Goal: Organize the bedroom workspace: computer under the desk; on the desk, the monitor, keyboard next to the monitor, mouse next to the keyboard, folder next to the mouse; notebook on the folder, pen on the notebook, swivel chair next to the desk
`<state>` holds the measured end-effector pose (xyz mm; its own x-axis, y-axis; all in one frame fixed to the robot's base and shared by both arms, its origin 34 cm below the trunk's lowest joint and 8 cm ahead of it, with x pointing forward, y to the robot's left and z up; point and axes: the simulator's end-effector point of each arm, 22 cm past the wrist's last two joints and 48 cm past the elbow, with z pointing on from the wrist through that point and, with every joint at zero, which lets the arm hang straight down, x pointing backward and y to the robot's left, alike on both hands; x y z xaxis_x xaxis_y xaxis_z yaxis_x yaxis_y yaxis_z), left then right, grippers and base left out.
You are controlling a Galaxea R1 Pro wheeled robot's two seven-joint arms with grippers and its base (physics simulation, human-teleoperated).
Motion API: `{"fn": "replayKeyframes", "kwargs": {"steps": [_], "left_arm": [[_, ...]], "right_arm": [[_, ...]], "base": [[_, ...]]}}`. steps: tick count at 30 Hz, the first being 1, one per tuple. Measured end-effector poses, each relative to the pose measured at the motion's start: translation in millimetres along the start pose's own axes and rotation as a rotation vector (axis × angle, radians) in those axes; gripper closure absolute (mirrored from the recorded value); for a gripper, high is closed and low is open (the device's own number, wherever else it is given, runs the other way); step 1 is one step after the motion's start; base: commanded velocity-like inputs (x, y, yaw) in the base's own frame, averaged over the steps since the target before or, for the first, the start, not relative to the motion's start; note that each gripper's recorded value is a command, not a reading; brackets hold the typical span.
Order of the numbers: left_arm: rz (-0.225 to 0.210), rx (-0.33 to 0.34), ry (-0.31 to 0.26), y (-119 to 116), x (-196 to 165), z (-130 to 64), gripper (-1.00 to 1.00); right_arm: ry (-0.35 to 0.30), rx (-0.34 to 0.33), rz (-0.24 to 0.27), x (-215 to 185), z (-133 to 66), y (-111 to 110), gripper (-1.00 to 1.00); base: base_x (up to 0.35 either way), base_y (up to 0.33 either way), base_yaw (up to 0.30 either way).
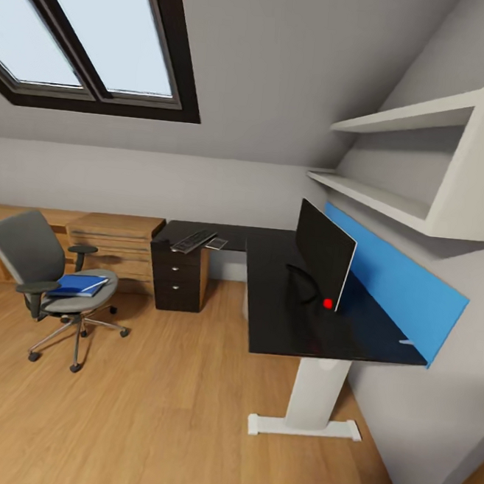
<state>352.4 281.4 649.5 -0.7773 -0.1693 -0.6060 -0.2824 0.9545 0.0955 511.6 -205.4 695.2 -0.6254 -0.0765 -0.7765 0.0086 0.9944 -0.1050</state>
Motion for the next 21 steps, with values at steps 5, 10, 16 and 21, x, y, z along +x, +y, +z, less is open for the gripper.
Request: {"fn": "replayKeyframes", "kwargs": {"steps": [5, 10, 16, 21], "left_arm": [[0.0, 0.0, 0.0, 0.0, 0.0, 0.0, -1.0], [0.0, 0.001, 0.0, -0.7, 0.0, -0.2, -1.0], [0.0, 0.002, 0.0, -1.1, 0.1, -0.4, -1.0], [0.0, 0.001, 0.0, -0.9, 0.1, -0.4, -1.0]], "right_arm": [[-0.001, -0.002, 0.0, -0.4, 0.0, 1.1, -1.0], [0.0, -0.004, 0.0, -0.1, -0.4, 1.7, -1.0], [-0.001, -0.006, 0.001, -0.4, -0.7, 3.7, -1.0], [-0.002, -0.007, 0.0, -0.9, -0.6, 4.0, -1.0]], "base": [[0.03, 0.331, 0.0], [0.128, 0.324, 0.0], [0.188, 0.309, 0.0], [0.215, 0.232, 0.0]]}}
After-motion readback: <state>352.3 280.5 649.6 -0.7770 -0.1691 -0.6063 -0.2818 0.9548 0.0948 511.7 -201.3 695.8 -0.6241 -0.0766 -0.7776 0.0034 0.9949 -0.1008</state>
